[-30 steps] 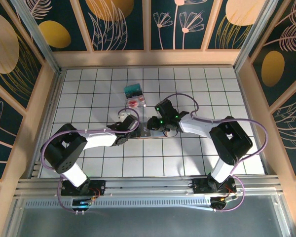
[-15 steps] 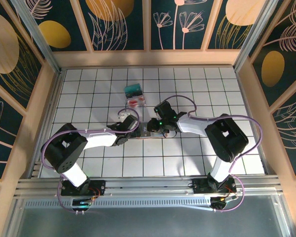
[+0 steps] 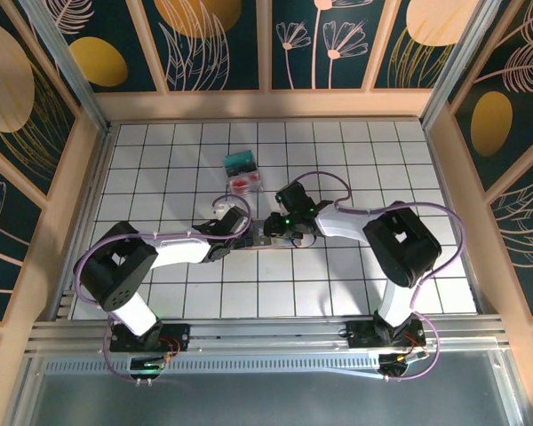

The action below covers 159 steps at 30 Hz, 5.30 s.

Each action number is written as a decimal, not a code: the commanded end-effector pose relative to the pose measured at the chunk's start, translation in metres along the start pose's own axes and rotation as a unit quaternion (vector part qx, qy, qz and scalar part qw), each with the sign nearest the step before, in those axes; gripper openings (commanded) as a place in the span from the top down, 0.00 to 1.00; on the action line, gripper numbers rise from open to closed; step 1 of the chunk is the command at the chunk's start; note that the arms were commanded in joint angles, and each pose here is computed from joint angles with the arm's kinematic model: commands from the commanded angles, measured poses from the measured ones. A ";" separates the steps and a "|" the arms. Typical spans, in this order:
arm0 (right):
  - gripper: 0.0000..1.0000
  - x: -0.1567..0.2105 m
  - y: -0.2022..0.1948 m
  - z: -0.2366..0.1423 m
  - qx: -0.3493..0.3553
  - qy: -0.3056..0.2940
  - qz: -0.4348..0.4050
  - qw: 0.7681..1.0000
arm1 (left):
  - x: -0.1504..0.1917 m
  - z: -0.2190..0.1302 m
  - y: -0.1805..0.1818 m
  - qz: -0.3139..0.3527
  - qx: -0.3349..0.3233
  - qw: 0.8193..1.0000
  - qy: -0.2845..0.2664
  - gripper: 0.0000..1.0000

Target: Take the credit cards out of the card holder

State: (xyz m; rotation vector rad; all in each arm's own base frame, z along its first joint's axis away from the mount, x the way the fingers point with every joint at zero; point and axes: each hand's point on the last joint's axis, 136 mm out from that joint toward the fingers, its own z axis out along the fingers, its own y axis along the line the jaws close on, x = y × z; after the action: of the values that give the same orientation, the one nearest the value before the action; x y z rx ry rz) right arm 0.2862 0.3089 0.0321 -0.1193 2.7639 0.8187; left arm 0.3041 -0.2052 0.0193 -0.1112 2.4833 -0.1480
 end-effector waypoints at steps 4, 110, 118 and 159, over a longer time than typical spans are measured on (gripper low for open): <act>0.72 -0.003 0.003 0.006 -0.005 0.005 0.009 1.000 | 0.009 0.005 0.006 0.004 -0.009 1.000 0.014 0.01; 0.79 -0.015 -0.001 -0.013 0.000 -0.041 0.036 0.998 | 0.021 0.007 0.020 0.009 -0.033 0.999 0.028 0.01; 0.80 -0.012 -0.006 -0.008 0.002 -0.035 0.042 0.999 | 0.020 0.007 0.019 0.009 -0.034 0.999 0.027 0.01; 0.96 -0.008 -0.032 -0.008 0.025 -0.025 0.057 0.998 | 0.019 0.008 0.020 0.012 -0.041 0.999 0.029 0.01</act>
State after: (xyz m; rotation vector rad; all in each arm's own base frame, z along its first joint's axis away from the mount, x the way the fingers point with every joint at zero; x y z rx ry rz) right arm 0.2999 0.2958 0.0293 0.0388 2.7360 0.8673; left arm 0.3037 -0.2030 0.0158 -0.1118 2.4843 -0.1326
